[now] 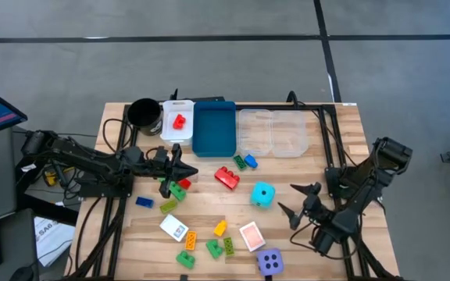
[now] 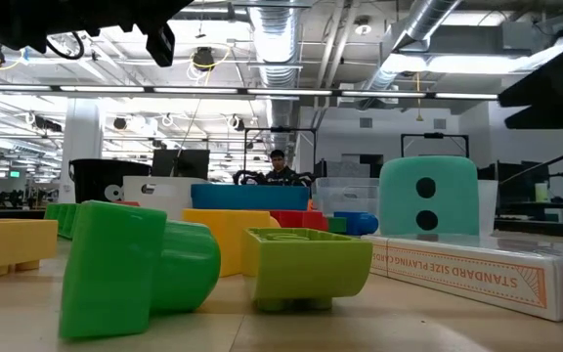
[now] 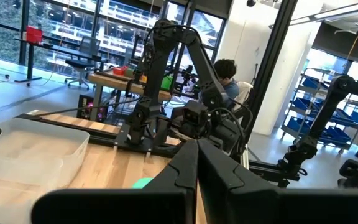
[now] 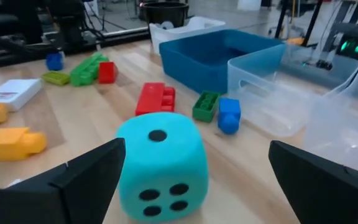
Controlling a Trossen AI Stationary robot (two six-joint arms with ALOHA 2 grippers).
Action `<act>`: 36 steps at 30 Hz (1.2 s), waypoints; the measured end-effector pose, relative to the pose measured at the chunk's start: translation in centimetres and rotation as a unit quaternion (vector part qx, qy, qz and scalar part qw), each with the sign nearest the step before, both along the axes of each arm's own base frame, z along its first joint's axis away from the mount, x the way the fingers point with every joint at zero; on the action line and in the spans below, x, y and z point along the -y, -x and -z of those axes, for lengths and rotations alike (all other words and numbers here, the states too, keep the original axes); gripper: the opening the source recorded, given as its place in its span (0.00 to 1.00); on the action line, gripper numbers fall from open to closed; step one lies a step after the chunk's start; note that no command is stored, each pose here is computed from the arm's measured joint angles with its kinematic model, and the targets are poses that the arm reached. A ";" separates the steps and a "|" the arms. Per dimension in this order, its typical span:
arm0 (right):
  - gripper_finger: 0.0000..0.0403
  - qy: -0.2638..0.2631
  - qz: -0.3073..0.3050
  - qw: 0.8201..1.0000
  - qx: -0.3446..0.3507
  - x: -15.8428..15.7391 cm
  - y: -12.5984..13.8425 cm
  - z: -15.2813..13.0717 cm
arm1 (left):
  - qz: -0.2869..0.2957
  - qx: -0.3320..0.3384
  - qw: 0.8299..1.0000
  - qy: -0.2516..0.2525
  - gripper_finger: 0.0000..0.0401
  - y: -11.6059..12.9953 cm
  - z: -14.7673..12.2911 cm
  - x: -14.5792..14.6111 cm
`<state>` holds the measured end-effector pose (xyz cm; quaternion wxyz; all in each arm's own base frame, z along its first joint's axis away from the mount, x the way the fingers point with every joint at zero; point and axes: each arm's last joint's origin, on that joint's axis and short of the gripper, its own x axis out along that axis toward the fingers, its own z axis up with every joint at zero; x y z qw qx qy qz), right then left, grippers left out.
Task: Pick & Place Toys
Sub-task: Put the light blue dice into the blue bin
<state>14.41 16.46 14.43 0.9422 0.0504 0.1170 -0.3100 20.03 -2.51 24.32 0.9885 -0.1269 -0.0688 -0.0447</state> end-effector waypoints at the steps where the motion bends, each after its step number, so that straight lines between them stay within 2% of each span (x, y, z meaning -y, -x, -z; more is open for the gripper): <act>1: 0.97 0.005 0.001 1.000 0.000 0.2 -0.1 0.2 | 0.000 0.000 1.000 0.000 0.00 0.0 0.0 0.0; 11: 0.97 -0.018 0.010 1.000 0.009 1.5 0.1 2.5 | -0.002 0.000 1.000 0.000 0.00 0.0 0.0 -0.1; 22: 0.97 -0.033 -0.001 0.999 0.019 1.3 -0.1 3.1 | -0.001 0.001 1.000 0.000 0.00 0.0 0.0 -0.1; 36: 0.97 -0.035 -0.019 0.998 -0.049 1.3 -3.0 3.1 | 0.000 0.001 1.000 0.000 0.00 0.0 0.0 -0.1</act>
